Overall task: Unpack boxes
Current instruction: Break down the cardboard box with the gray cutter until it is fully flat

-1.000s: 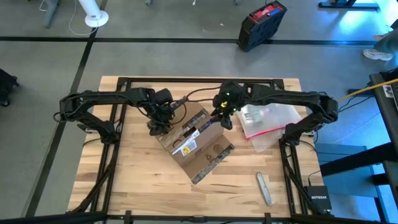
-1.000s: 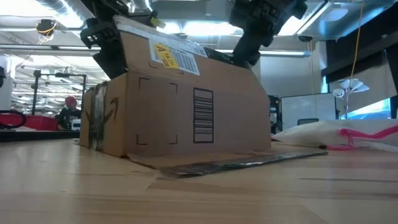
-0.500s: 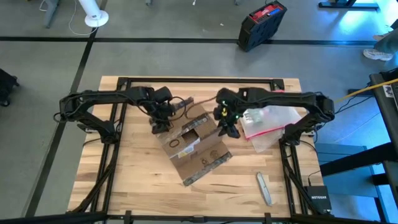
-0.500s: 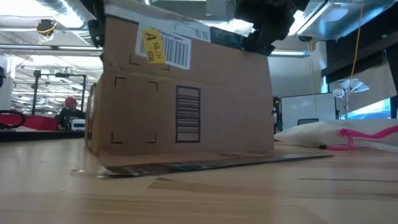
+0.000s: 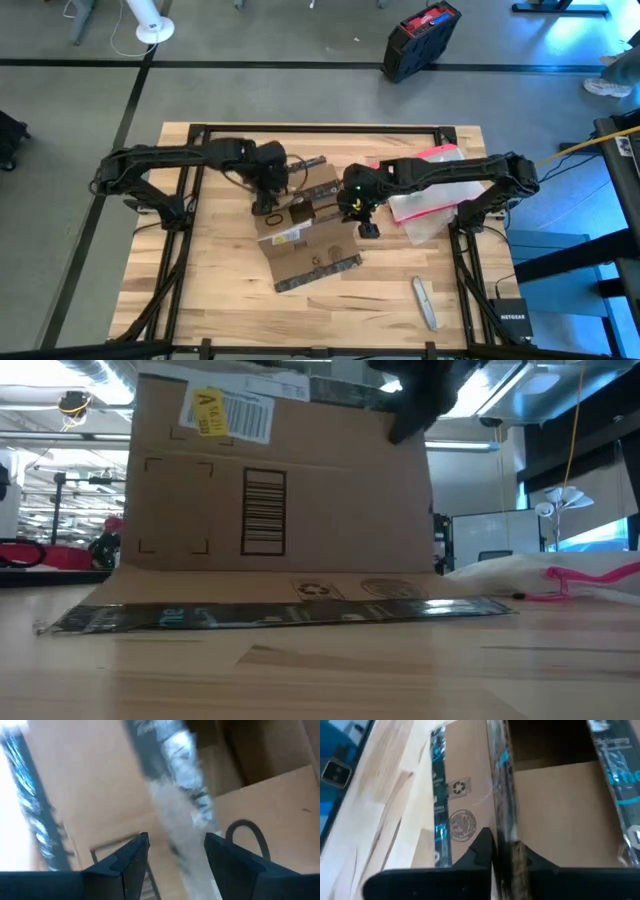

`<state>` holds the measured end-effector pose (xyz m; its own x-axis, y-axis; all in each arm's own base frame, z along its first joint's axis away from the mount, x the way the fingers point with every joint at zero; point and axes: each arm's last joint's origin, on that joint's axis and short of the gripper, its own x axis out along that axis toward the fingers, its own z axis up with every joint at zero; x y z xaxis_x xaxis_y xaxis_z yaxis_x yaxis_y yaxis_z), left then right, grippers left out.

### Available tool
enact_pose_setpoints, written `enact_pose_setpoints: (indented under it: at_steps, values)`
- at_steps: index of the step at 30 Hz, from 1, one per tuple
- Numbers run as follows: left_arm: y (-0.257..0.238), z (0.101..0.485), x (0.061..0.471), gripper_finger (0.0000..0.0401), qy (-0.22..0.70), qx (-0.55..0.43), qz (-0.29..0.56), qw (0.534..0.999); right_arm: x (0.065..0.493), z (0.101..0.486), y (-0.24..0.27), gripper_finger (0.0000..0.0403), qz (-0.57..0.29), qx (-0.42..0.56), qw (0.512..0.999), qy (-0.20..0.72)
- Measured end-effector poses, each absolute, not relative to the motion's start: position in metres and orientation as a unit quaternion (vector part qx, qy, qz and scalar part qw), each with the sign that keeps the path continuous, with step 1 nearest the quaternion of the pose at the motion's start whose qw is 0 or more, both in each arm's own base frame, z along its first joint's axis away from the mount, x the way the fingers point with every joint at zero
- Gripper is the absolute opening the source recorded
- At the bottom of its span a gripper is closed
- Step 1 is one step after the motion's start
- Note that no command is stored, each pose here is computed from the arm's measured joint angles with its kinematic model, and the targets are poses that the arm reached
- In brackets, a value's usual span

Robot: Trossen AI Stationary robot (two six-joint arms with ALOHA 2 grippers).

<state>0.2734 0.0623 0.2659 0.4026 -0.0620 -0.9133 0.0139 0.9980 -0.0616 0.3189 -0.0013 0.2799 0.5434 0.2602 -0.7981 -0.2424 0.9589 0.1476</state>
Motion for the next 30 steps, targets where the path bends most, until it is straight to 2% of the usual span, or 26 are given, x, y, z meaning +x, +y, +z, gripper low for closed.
enact_pose_setpoints:
  at_steps: [4,8,13,18,23,26,30]
  values:
    - [0.040,0.274,0.281,0.0192,0.543,0.061,0.017,0.837,0.322,0.282,-0.001,0.0017,0.137,0.019,0.887,0.440]
    - [0.023,0.276,0.285,0.0192,0.529,0.067,0.029,0.845,0.324,0.283,0.000,0.0005,0.136,0.021,0.893,0.429]
    - [0.001,0.273,0.283,0.0192,0.540,0.109,0.070,0.832,0.326,0.285,0.000,0.0005,0.132,0.027,0.897,0.421]
    - [-0.011,0.272,0.278,0.0192,0.532,0.244,0.179,0.791,0.328,0.286,0.000,0.0003,0.129,0.032,0.903,0.409]
    - [-0.005,0.274,0.274,0.0190,0.541,0.287,0.219,0.760,0.328,0.285,0.000,0.0002,0.127,0.039,0.900,0.415]
    - [0.002,0.276,0.272,0.0167,0.556,0.283,0.222,0.749,0.328,0.285,0.000,0.0001,0.138,0.046,0.898,0.415]
    - [0.015,0.275,0.269,0.0088,0.585,0.251,0.202,0.744,0.328,0.285,0.005,0.0001,0.145,0.043,0.897,0.416]
